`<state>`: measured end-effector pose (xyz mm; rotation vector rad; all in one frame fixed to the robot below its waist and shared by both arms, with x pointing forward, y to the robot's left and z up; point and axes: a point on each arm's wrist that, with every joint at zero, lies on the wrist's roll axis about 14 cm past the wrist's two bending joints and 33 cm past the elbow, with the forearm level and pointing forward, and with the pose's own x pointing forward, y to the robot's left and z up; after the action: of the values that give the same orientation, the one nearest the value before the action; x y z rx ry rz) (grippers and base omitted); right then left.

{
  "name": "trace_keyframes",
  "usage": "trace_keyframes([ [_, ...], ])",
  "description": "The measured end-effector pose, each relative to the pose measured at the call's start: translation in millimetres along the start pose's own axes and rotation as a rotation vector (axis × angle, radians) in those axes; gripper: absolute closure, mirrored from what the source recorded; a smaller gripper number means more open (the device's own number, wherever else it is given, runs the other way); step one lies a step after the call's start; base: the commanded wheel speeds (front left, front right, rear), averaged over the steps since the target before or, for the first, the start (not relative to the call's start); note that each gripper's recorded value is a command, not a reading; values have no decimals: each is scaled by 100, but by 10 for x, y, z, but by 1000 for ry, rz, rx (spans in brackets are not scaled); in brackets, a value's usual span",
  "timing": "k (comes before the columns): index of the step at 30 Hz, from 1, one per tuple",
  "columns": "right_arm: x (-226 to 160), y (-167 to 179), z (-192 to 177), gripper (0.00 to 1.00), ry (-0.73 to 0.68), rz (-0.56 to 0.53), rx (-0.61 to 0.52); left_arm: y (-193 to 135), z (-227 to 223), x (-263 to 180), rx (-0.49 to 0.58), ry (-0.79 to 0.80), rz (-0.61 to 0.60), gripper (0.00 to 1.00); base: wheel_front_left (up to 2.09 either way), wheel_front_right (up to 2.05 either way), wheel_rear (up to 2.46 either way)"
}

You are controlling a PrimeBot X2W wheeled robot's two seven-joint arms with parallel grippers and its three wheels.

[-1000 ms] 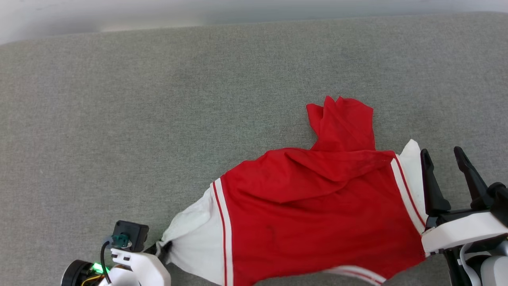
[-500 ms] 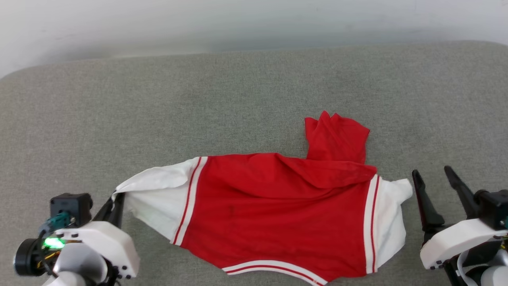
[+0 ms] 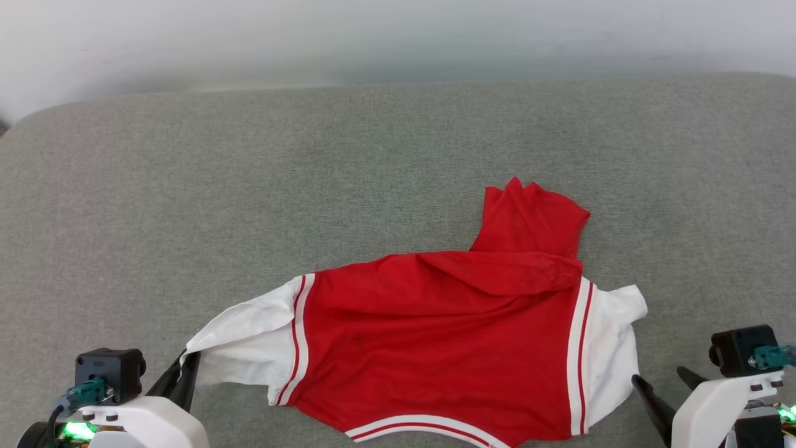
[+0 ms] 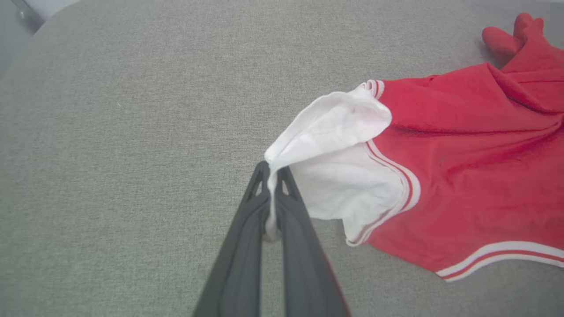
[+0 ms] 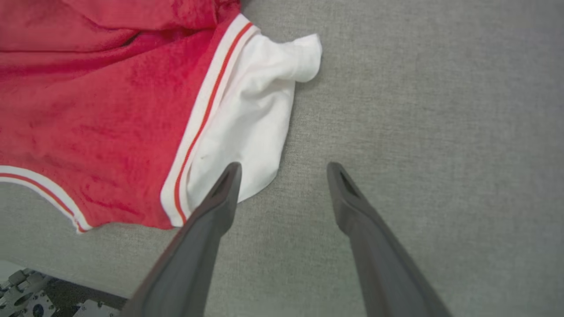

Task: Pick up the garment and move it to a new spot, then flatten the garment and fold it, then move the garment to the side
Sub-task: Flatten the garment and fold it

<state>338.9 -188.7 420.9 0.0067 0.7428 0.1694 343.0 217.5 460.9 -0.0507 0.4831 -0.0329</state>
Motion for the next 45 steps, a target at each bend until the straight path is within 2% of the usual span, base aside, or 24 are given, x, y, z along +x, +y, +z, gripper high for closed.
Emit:
trace_keyframes([
  [9, 116, 83, -106, 0, 157, -9, -34, 10, 43, -58, -7, -5, 1, 100, 0, 0, 0],
  [21, 501, 275, -389, 0, 300, 53, -54, 61, -50, -3, -23, 31, 7, 100, 0, 0, 0],
  [22, 516, 284, -410, 22, 306, 55, -56, 69, -61, 2, -25, 36, 8, 100, 0, 0, 0],
  [23, 527, 295, -423, 59, 310, 59, -60, 70, -74, 3, -27, 40, 6, 100, 0, 0, 0],
  [24, 535, 302, -429, 83, 313, 63, -65, 73, -84, 5, -27, 43, 6, 100, 0, 0, 0],
  [25, 539, 315, -427, 100, 309, 68, -68, 77, -89, 6, -27, 45, 7, 100, 0, 0, 0],
  [30, 512, 338, -380, 100, 266, 84, -49, 83, -96, -7, -22, 47, 6, 100, 0, 0, 0],
  [35, 359, 121, -177, 100, 184, 37, -42, 68, -62, -70, -7, 33, -5, 100, 0, 0, 0],
  [40, 86, -129, 303, 100, 29, -16, -60, -81, 109, -169, -10, -18, -76, 100, 0, 0, 0],
  [45, -266, -300, 809, 100, -114, -42, -68, -158, 412, -283, 52, -93, -137, 100, 0, 0, 0],
])
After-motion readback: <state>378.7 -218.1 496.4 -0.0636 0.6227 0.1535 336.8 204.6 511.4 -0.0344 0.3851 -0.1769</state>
